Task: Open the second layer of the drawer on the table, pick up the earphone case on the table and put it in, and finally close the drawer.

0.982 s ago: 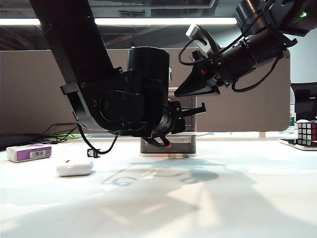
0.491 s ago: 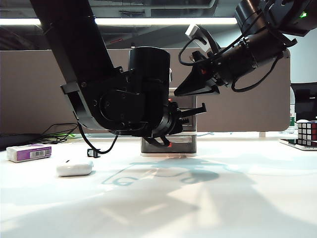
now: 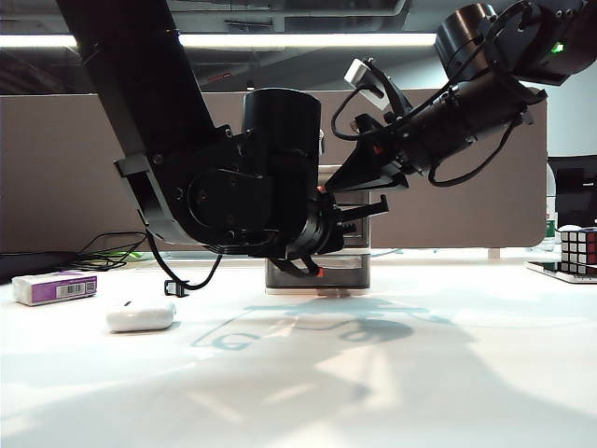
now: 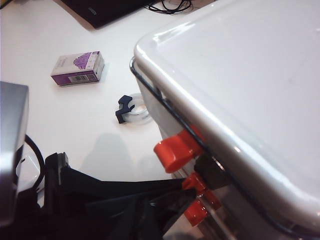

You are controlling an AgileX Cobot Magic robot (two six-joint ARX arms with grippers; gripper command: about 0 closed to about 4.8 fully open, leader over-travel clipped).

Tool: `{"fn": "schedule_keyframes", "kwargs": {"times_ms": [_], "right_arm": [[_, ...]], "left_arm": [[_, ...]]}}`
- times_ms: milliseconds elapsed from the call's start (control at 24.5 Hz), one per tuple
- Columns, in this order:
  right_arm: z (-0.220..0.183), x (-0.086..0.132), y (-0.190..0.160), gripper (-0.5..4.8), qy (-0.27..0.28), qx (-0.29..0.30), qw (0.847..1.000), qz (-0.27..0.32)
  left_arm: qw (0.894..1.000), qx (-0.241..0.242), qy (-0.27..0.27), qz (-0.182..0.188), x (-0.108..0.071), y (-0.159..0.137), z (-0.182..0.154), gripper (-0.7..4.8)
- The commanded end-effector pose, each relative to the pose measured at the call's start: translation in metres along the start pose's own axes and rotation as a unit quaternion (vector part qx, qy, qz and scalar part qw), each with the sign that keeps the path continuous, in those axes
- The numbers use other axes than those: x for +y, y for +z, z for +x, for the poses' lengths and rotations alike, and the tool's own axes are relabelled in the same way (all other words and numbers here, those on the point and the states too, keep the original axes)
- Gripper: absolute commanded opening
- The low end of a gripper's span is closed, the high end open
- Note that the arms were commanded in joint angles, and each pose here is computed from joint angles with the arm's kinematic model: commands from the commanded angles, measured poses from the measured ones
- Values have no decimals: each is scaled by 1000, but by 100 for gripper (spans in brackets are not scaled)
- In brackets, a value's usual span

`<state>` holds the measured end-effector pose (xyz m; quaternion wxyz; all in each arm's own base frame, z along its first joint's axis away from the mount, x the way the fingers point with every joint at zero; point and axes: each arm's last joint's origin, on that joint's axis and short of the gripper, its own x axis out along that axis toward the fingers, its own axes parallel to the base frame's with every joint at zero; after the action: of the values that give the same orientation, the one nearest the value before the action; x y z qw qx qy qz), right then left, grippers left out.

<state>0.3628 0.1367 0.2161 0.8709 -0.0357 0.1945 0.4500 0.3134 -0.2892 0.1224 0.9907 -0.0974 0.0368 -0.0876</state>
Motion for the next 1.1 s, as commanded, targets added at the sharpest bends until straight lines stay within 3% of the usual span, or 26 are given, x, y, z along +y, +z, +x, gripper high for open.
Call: {"fn": "schedule_keyframes", "kwargs": {"times_ms": [41,450,1104], "right_arm": [[0,0,6,-5,1,-17,1000,-13],[3,-4,19,-5,-7,-38,999,-28],[14,-11,17,-5,-4,-20,1000,-13]], "left_arm": [[1000,-1,5,0,0,1,1,-6],[1000,3,4,3,0,0,0,-6],[999,28,-11,21,-11,-8,-12,-6]]}}
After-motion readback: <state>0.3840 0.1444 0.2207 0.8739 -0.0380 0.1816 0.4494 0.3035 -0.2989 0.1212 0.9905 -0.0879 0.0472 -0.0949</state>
